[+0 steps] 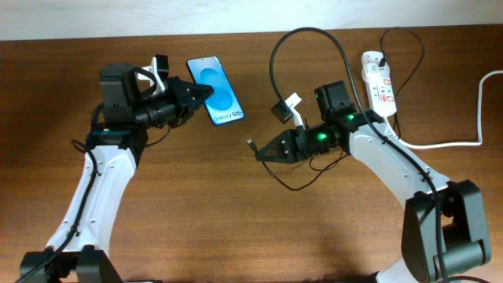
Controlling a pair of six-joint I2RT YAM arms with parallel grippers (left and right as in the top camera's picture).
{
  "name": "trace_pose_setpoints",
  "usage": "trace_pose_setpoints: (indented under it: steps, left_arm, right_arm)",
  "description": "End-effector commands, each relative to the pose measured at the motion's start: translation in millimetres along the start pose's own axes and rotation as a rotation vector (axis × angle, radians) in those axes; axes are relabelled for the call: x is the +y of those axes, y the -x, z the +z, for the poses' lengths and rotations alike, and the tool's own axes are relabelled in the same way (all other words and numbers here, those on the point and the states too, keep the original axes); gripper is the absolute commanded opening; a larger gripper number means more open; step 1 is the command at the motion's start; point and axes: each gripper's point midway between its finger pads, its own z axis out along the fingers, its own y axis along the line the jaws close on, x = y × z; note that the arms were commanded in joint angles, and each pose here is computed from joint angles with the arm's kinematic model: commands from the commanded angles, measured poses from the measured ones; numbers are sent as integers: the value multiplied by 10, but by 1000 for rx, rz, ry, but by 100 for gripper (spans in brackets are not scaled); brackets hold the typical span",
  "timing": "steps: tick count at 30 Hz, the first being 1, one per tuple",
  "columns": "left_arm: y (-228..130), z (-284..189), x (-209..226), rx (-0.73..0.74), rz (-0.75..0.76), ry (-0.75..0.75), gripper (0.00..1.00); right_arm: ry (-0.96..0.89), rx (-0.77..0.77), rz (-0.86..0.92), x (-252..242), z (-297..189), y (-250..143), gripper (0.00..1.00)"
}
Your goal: Plug charger to phone and switch on socket
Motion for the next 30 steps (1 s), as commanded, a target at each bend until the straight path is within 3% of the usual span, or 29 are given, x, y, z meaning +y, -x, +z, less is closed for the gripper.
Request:
trace_pose_setpoints:
  steps: [1,6,30]
  left_arm:
    - [60,50,-152,-40,45,-16,0]
    - [97,99,-347,-69,125,-71,0]
    - [176,75,-450,-101,146,-105,0]
  right_arm:
    - [-24,-6,151,-104,15,53,5]
    - [-22,-16,136,-84,17,147,5]
    - [17,-7,-44,151,165,427,4]
